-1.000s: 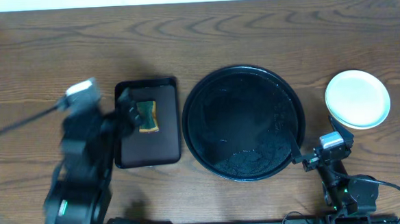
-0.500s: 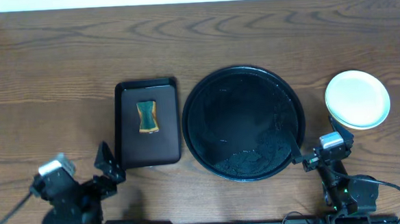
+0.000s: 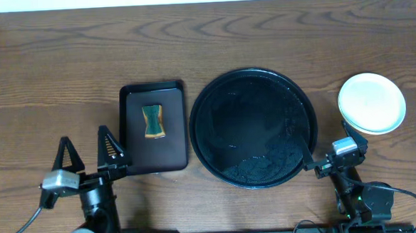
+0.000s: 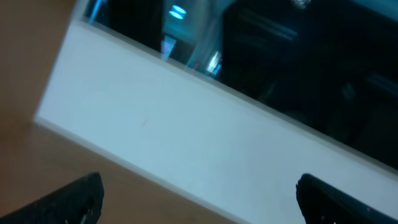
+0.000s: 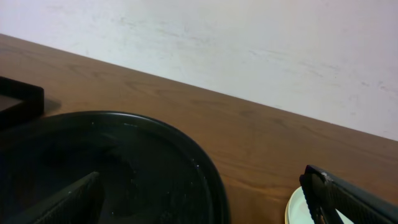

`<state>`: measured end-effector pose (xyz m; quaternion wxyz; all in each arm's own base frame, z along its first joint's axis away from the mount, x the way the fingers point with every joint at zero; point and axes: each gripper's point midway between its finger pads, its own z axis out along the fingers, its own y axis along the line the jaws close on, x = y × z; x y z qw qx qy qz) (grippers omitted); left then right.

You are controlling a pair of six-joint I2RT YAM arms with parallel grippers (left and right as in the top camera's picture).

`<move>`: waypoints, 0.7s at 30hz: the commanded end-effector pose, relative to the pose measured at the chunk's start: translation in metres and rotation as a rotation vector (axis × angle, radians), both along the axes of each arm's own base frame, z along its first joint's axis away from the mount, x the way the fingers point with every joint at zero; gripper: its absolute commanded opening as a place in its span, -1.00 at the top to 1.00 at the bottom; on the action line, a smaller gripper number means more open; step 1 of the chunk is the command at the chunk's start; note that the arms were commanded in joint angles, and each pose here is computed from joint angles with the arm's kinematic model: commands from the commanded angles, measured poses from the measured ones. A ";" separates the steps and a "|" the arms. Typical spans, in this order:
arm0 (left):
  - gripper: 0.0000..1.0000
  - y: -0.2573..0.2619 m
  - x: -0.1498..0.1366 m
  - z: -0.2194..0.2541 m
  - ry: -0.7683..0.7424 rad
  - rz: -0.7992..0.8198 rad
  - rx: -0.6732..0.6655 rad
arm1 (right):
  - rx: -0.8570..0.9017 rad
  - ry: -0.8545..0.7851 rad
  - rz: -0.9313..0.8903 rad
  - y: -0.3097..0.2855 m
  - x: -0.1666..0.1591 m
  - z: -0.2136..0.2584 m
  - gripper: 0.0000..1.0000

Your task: Clean dirty plates on tray and stack at the side

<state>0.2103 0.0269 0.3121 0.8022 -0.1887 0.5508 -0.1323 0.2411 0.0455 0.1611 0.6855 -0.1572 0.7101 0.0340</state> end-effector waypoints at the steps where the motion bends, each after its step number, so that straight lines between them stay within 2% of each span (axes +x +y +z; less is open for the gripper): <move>1: -0.98 -0.007 0.011 -0.023 -0.044 -0.047 -0.004 | 0.014 0.010 -0.010 -0.002 0.000 -0.002 -0.99; 6: -0.98 -0.007 0.024 -0.065 0.025 -0.063 -0.056 | 0.014 0.010 -0.010 -0.002 0.000 -0.002 -0.99; 11: -0.98 -0.005 0.035 -0.121 0.253 -0.048 -0.065 | 0.015 0.010 -0.010 -0.002 0.000 -0.002 -0.98; 16: -0.98 -0.003 0.032 -0.174 0.471 -0.026 -0.073 | 0.014 0.010 -0.010 -0.002 0.000 -0.002 -0.98; 21: -0.98 -0.003 0.032 -0.174 0.475 -0.025 -0.054 | 0.014 0.010 -0.010 -0.002 0.000 -0.002 -0.98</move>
